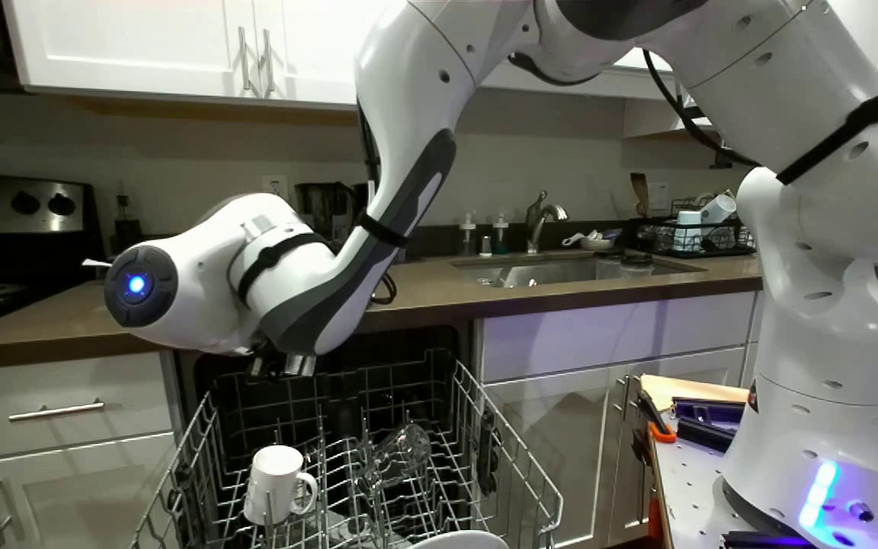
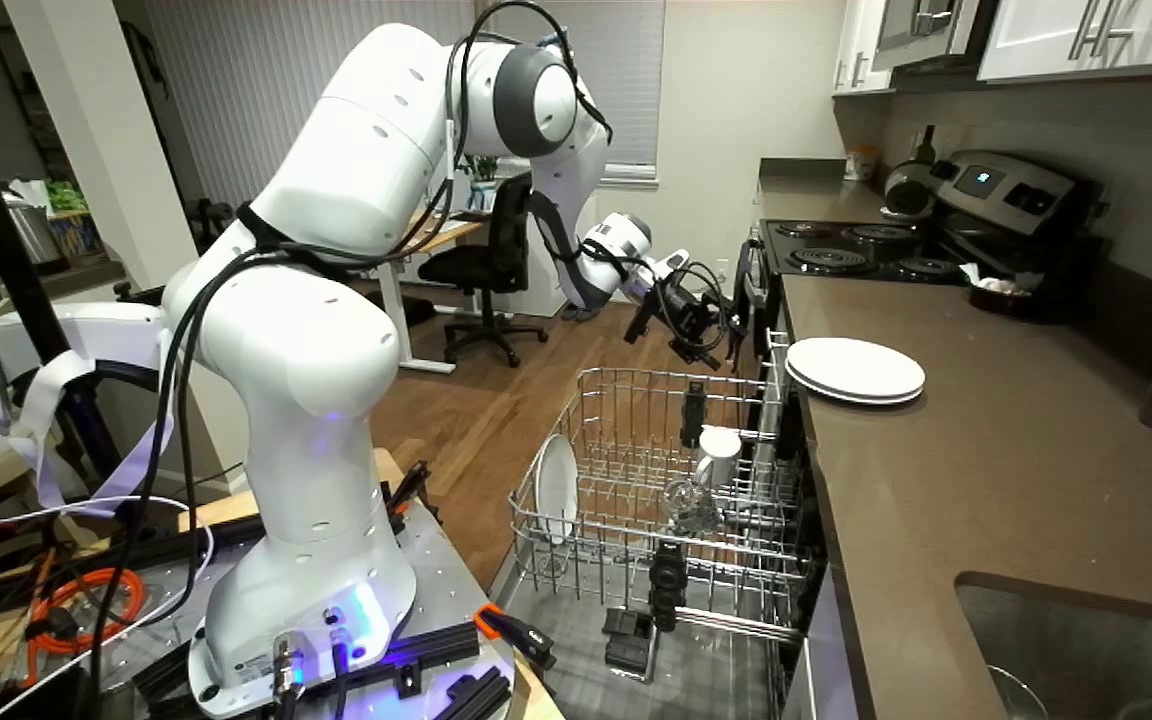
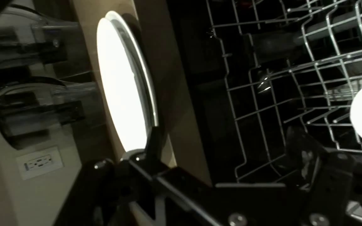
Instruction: Pick up the plate on top and put it in the kitchen plate holder
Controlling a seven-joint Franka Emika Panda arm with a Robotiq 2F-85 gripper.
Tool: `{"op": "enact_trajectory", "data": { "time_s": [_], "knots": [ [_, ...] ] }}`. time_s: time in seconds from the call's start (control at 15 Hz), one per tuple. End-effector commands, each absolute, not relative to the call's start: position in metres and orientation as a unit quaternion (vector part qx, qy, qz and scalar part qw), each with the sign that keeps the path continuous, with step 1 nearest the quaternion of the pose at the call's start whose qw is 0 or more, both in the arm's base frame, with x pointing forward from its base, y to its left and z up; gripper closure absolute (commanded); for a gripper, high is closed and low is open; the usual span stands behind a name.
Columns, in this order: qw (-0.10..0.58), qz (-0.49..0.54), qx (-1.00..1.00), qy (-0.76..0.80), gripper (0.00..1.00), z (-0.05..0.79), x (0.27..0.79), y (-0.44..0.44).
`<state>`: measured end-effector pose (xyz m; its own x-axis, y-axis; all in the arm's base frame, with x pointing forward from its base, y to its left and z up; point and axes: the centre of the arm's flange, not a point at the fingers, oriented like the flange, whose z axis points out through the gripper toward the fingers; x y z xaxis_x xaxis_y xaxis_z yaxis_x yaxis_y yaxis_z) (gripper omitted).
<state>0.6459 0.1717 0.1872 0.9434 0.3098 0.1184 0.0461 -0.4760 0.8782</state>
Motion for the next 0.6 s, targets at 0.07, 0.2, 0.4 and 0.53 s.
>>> {"op": "enact_trajectory", "data": {
  "time_s": [0.07, 0.2, 0.4, 0.53],
  "knots": [
    [0.575, 0.127, 0.805, 0.064, 0.00, 0.193, 0.667, 0.181],
    [0.606, 0.118, 0.785, 0.046, 0.00, 0.200, 0.667, 0.181],
    [0.638, 0.115, 0.760, 0.040, 0.00, 0.203, 0.675, 0.175],
    [0.653, 0.119, 0.747, 0.049, 0.00, 0.201, 0.683, 0.167]
  ]
}}
